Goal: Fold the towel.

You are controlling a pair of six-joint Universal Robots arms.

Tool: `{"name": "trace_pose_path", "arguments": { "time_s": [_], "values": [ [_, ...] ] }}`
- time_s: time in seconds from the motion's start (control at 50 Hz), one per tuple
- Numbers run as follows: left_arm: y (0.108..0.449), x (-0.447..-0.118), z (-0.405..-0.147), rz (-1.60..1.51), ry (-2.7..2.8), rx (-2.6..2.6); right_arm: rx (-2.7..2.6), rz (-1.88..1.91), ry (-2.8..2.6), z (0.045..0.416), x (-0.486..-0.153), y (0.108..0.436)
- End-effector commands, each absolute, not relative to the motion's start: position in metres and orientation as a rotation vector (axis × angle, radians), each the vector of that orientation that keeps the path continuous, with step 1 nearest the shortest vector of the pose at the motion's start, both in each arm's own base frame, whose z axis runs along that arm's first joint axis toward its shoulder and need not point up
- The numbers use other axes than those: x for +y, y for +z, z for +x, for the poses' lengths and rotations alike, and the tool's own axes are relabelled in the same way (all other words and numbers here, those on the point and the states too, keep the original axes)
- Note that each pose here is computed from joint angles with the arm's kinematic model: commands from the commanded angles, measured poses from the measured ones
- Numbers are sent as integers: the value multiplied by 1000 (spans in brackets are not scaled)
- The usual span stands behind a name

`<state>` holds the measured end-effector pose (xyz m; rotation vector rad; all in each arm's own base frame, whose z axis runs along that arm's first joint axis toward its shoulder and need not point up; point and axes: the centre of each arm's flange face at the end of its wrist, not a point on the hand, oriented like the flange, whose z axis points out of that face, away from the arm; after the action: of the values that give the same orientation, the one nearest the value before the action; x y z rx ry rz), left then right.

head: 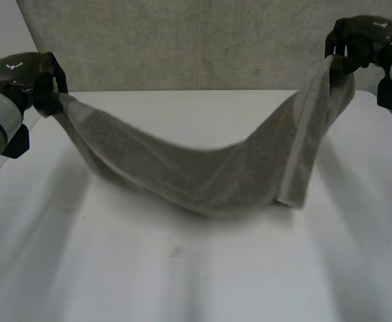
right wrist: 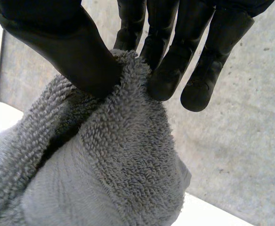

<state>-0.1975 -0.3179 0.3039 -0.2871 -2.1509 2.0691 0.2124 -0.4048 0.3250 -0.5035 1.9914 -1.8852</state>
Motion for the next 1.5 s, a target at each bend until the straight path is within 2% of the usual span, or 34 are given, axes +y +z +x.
{"name": "trace_pose_path", "arguments": {
  "time_s": [0.02, 0.1, 0.16, 0.34, 0.44, 0.48, 0.56, 0.6, 0.66, 0.76, 0.88, 1.12, 1.5],
  "values": [
    [269, -323, -200, -302, 1957, -2254, 2096, -573, -1818, 214, -424, 274],
    [239, -322, -208, -331, 1856, -2323, 2187, -639, -1760, 214, -432, 236],
    [222, -321, -215, -358, 1811, -2342, 2226, -674, -1732, 213, -433, 219],
    [203, -322, -222, -397, 1777, -2367, 2245, -701, -1704, 208, -424, 219],
    [202, -322, -222, -416, 1781, -2372, 2159, -848, -1668, 214, -394, 227],
    [202, -322, -222, -417, 1780, -2373, 2083, -989, -1659, 219, -368, 225],
    [199, -321, -221, -416, 1773, -2380, 2017, -1126, -1664, 222, -343, 218],
    [199, -321, -221, -415, 1782, -2373, 1975, -1261, -1666, 223, -322, 204],
    [198, -321, -221, -417, 1781, -2374, 1958, -1335, -1667, 223, -313, 195],
    [196, -320, -221, -417, 1777, -2377, 1866, -1663, -1625, 222, -276, 165],
    [196, -320, -221, -415, 1779, -2375, 1735, -1862, -1556, 221, -249, 146],
    [193, -318, -220, -416, 1766, -2385, 1673, -1883, -1538, 222, -244, 131],
    [193, -315, -219, -418, 1768, -2384, 1692, -1901, -1604, 215, -252, 141]
  ]
}}
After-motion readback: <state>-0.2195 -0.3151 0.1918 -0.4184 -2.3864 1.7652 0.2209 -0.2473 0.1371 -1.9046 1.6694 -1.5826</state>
